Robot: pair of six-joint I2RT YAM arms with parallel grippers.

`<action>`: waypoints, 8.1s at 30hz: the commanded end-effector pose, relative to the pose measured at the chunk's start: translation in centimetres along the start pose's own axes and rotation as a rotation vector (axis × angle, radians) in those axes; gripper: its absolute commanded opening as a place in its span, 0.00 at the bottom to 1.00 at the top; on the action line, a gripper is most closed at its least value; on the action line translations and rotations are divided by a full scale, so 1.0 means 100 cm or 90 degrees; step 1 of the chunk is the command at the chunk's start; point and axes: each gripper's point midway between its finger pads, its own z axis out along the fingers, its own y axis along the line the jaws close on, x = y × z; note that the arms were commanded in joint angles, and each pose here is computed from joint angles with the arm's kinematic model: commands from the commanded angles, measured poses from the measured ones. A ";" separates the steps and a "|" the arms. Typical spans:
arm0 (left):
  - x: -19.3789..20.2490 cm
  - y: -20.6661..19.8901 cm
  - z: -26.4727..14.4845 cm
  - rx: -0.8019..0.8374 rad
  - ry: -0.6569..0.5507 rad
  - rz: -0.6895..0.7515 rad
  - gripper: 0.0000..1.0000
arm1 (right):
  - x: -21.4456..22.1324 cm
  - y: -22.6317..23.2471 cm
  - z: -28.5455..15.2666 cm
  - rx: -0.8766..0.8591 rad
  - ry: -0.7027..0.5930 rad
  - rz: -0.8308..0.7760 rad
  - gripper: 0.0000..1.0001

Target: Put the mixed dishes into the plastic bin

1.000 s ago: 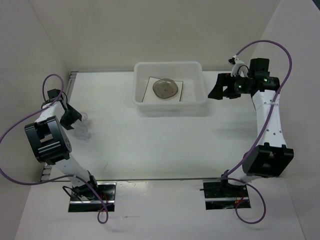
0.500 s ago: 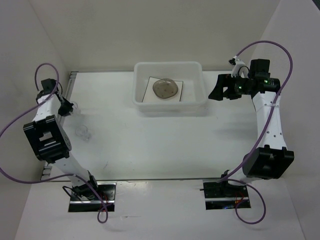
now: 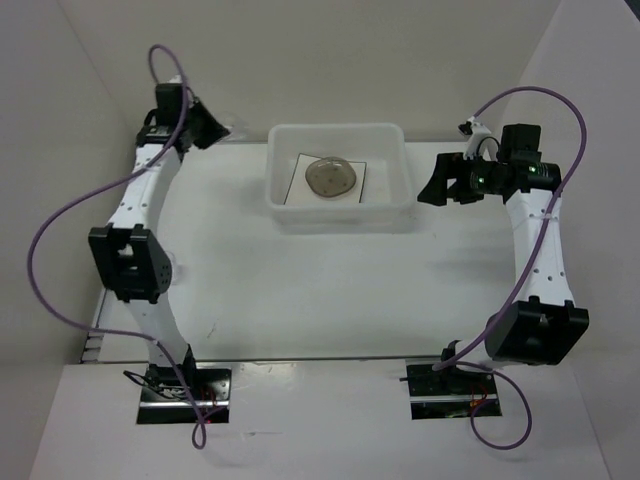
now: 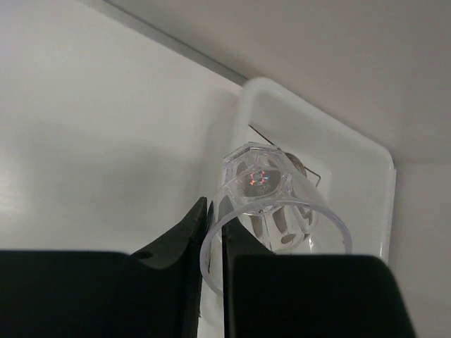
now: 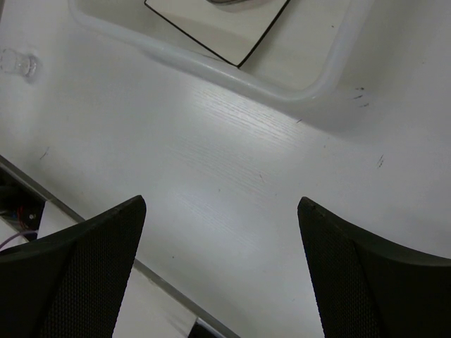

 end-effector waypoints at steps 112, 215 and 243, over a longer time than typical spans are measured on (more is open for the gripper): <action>0.131 0.199 -0.166 -0.427 0.099 -0.156 1.00 | 0.052 -0.033 0.010 -0.006 -0.021 0.095 0.91; 0.165 -0.090 0.079 -0.158 0.136 0.247 0.02 | 0.054 -0.054 0.003 0.041 -0.024 0.067 0.91; 0.012 -0.112 -0.060 -0.076 -0.005 0.201 0.02 | -0.085 -0.116 0.202 0.168 -0.015 -0.114 0.99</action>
